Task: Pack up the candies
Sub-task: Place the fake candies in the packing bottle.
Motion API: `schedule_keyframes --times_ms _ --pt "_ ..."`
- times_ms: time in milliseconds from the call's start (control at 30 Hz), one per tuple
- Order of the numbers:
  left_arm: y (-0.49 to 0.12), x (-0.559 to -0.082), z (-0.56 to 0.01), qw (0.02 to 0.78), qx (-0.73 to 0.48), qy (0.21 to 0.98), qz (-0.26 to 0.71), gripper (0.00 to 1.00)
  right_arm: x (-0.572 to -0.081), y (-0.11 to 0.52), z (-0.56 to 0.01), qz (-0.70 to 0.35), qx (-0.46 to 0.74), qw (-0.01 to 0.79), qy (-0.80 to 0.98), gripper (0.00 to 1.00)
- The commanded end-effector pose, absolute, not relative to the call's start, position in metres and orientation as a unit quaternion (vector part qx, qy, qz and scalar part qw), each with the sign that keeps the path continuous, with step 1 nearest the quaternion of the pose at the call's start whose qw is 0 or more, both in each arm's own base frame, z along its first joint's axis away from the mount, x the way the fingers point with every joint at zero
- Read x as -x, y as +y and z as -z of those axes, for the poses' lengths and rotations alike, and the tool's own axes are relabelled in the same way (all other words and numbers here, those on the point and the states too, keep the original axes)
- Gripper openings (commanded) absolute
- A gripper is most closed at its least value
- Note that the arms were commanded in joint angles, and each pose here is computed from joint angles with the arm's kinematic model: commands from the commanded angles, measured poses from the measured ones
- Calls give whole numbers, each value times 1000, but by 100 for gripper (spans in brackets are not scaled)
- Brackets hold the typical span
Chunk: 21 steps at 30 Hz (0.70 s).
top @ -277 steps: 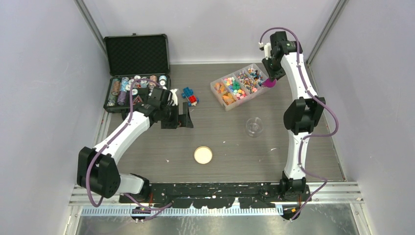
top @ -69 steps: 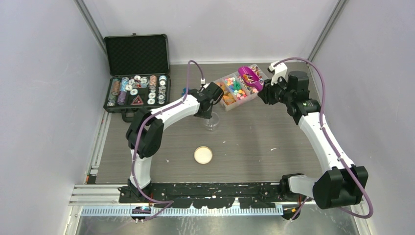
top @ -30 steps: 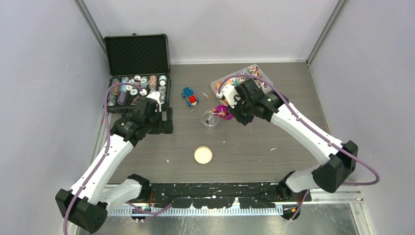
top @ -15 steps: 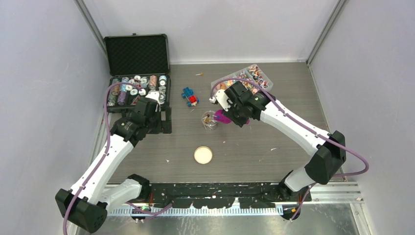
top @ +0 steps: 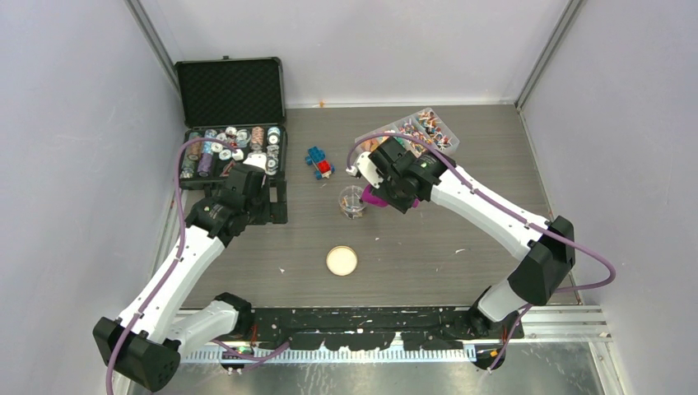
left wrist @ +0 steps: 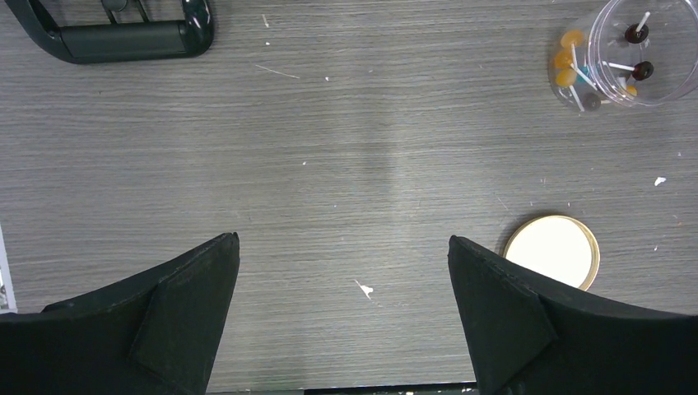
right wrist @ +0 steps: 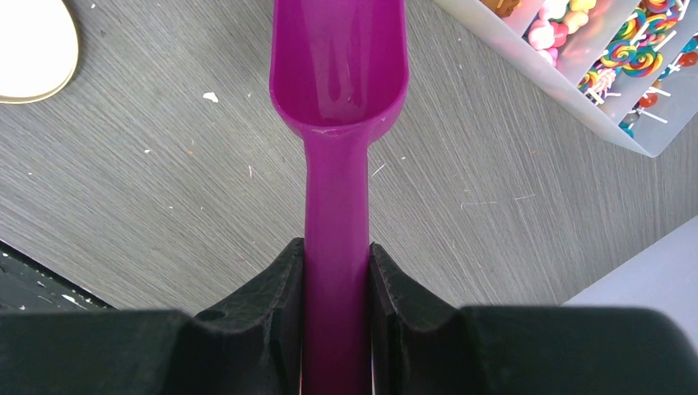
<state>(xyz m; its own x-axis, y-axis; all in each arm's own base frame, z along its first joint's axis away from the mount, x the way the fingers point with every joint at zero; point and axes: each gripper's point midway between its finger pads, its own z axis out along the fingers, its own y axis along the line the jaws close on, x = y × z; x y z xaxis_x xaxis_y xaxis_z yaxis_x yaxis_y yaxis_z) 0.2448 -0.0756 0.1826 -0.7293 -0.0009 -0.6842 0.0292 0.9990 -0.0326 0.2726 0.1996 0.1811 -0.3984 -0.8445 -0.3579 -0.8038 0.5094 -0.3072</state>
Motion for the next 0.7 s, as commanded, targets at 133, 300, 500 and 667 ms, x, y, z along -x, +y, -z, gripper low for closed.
schedule_keyframes --times_ms 133,300,500,667 --pt "-74 -248 -197 393 -7 919 22 100 -279 203 -214 41 484 293 824 0" --pt "-75 -248 -198 396 -9 918 25 100 -280 201 -220 43 483 303 821 1" --pt "-78 -248 -199 397 -16 917 31 100 -278 199 -225 44 490 305 816 0" --pt "-79 -248 -199 397 -20 917 34 100 -271 198 -226 35 503 292 813 0"
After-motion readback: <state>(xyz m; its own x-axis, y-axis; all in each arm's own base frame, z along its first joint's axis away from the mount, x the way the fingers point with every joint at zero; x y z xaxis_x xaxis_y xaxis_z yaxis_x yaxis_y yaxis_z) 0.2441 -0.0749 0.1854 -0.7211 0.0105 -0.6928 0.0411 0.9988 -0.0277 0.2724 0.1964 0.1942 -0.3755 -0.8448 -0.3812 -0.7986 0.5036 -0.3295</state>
